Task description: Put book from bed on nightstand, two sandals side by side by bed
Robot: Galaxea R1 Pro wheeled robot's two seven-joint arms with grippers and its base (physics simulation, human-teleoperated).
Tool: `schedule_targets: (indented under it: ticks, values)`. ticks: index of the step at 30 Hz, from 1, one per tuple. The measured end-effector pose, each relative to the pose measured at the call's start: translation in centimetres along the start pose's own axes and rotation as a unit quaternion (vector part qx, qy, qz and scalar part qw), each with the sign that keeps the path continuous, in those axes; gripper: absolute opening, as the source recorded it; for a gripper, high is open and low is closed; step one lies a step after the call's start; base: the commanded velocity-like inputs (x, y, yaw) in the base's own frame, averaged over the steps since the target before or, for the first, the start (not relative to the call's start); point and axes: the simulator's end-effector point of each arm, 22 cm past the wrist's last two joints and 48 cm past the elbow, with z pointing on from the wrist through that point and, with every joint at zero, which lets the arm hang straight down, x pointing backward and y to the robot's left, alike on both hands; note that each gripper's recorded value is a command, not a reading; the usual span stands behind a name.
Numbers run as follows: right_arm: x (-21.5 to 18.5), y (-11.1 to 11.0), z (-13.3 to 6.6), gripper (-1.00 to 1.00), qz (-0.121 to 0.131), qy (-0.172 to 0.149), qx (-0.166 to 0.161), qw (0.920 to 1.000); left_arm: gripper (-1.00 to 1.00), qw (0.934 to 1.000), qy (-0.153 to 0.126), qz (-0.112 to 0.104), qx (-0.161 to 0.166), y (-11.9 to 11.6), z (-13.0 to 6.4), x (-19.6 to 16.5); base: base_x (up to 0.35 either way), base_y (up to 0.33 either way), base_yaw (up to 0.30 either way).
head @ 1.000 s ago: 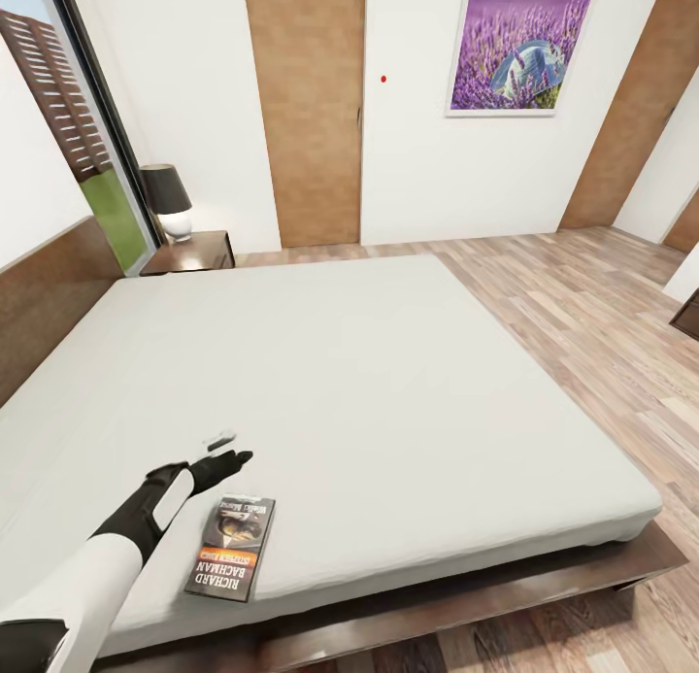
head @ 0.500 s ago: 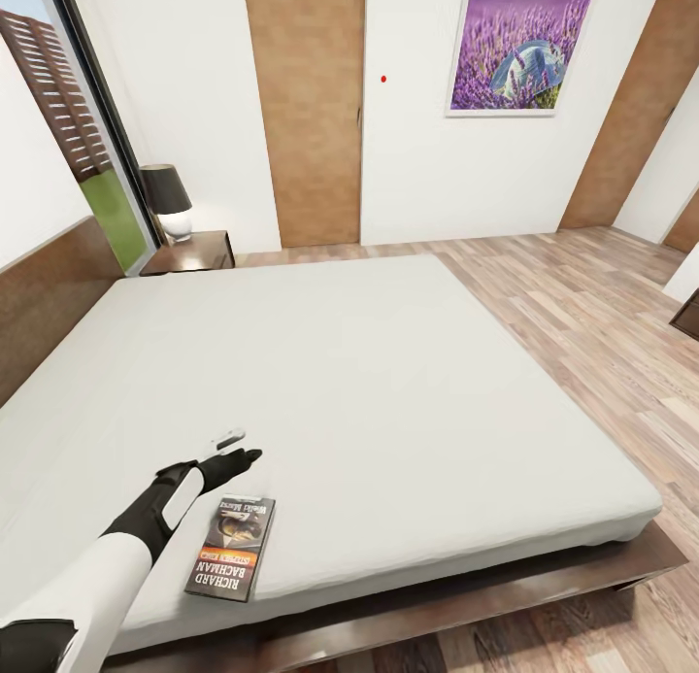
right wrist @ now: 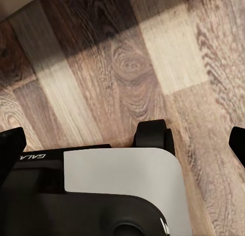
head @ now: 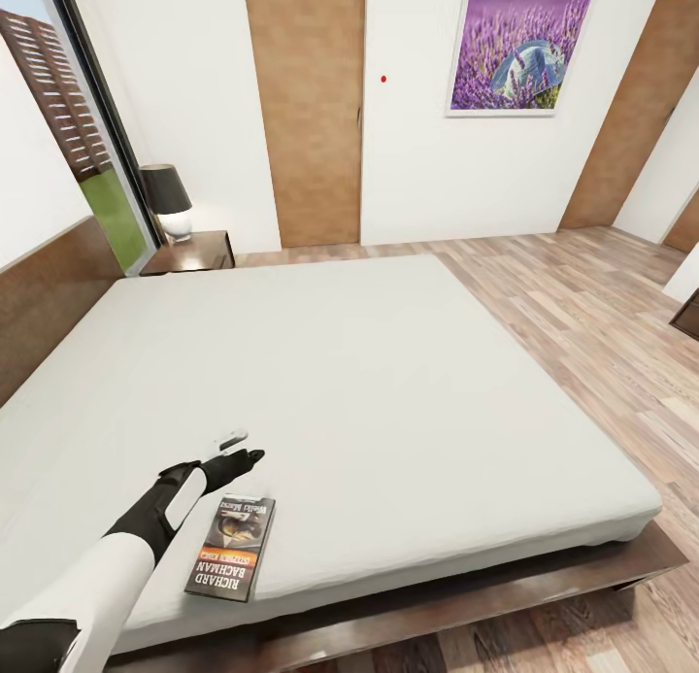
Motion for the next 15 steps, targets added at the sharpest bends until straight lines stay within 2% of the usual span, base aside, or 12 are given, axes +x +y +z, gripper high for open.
schedule_targets:
  ticks: [15]
  values:
    - [0.5, -0.7, 2.6, 1.0, 0.0, 0.0, 0.0, 1.0, 1.0, 1.0, 0.001, -0.002, 0.002, 0.7, 2.0, 1.9, 0.0, 0.0, 0.0]
